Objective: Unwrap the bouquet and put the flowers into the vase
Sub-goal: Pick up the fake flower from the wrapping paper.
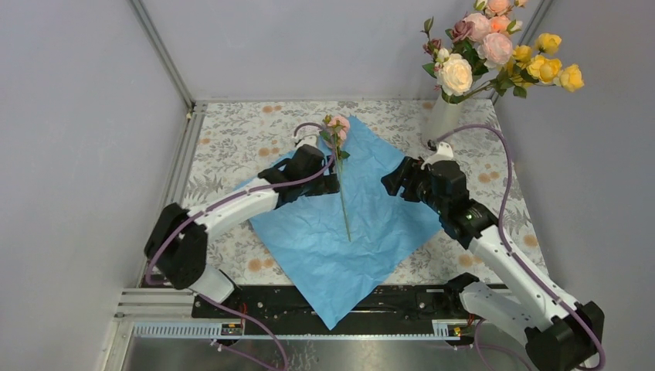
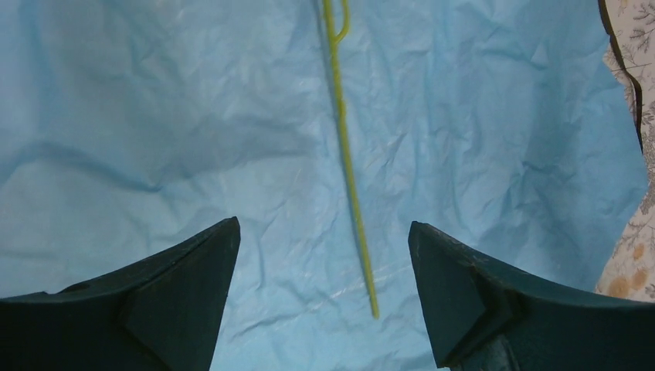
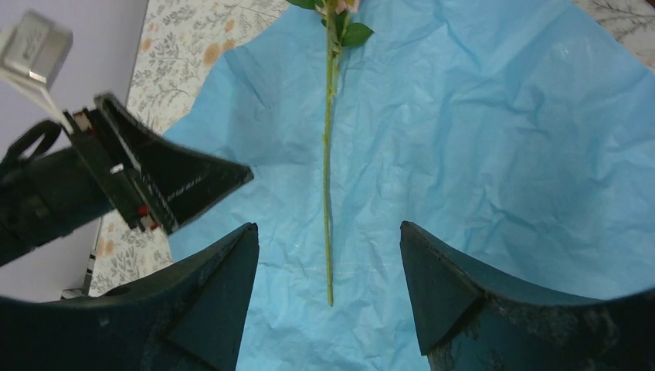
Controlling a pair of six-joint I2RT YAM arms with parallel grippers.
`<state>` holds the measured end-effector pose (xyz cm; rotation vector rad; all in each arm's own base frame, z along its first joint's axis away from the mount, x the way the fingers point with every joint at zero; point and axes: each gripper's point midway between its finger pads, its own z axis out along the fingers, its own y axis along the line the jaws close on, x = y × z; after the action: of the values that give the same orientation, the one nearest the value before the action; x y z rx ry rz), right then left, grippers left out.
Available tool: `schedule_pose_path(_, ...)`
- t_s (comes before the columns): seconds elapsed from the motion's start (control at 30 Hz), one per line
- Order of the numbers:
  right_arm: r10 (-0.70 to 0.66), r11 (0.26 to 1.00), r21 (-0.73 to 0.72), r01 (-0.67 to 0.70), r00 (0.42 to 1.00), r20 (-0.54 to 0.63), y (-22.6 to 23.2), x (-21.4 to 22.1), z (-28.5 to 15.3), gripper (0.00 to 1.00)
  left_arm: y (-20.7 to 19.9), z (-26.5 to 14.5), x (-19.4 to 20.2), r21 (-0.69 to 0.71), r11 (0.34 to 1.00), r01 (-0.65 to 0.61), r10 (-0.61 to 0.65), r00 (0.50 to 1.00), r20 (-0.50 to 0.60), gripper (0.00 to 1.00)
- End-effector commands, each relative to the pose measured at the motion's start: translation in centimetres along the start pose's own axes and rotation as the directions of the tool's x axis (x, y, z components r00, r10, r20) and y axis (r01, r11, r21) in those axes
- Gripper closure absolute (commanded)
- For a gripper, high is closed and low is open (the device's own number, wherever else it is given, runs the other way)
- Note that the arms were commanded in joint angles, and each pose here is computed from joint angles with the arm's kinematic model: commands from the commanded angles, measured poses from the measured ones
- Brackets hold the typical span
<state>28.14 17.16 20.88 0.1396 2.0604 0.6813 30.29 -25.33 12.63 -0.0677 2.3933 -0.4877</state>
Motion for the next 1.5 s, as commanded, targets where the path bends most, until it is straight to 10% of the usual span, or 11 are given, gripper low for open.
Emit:
schedule_pose_path(0.0,0.002,0.998,0.061,-0.003,1.000,0.014,-1.6,0.7,-1.4,0.26,-4.1,1.6,-4.1,0.032,0.999,-0.011,0.007,0.993,0.118,0.17)
schedule_pose_path(0.77,0.026,0.999,0.032,-0.028,0.998,0.056,-1.7,0.8,-3.8,0.27,-3.6,11.5,0.1,-0.092,0.985,-0.147,0.138,0.985,-0.100,0.54)
schedule_pose_path(1.47,0.048,0.998,0.030,-0.049,0.998,0.048,-2.0,1.6,-4.1,0.28,-3.2,12.5,0.7,-0.098,0.988,-0.116,0.106,0.989,-0.105,1.00)
